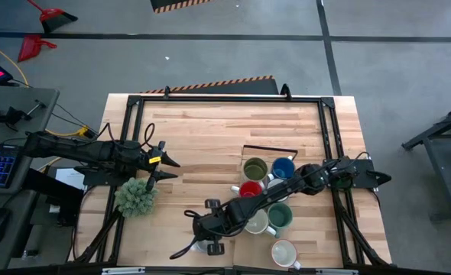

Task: Place coffee mugs
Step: Put the red and white mug on the shelf

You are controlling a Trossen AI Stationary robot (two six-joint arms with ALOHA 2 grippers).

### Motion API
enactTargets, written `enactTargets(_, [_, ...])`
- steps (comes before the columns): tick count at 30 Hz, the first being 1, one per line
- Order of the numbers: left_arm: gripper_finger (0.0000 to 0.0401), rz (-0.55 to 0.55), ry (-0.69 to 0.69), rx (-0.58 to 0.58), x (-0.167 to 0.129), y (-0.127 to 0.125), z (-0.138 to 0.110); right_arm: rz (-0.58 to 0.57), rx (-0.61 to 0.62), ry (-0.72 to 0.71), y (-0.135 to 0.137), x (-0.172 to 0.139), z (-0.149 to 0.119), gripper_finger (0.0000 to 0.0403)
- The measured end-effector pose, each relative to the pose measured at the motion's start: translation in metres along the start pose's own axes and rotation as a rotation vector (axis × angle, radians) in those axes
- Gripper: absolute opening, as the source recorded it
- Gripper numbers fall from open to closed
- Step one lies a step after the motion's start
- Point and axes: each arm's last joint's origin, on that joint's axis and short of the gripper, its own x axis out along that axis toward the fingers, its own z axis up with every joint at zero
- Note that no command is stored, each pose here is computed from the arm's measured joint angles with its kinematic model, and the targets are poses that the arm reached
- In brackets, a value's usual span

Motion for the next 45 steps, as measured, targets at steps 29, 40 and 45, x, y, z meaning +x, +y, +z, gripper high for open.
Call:
enactTargets(29, [0.0184, 0.004, 0.027, -0.001, 0.0, 0.0, -0.003, -0.061, 0.169, -0.182, 0.027, -0.145, 0.008, 0.0001])
enactTargets(40, [0.0184, 0.005, 0.031, -0.001, 0.0, 0.0, -0.003, -0.141, 0.319, -0.1, 0.064, -0.159, -0.026, 0.0])
enactTargets(45, [0.0184, 0.005, 0.03, -0.001, 0.0, 0.0, -0.003, -0.182, 0.386, -0.064, 0.074, -0.161, -0.038, 0.0])
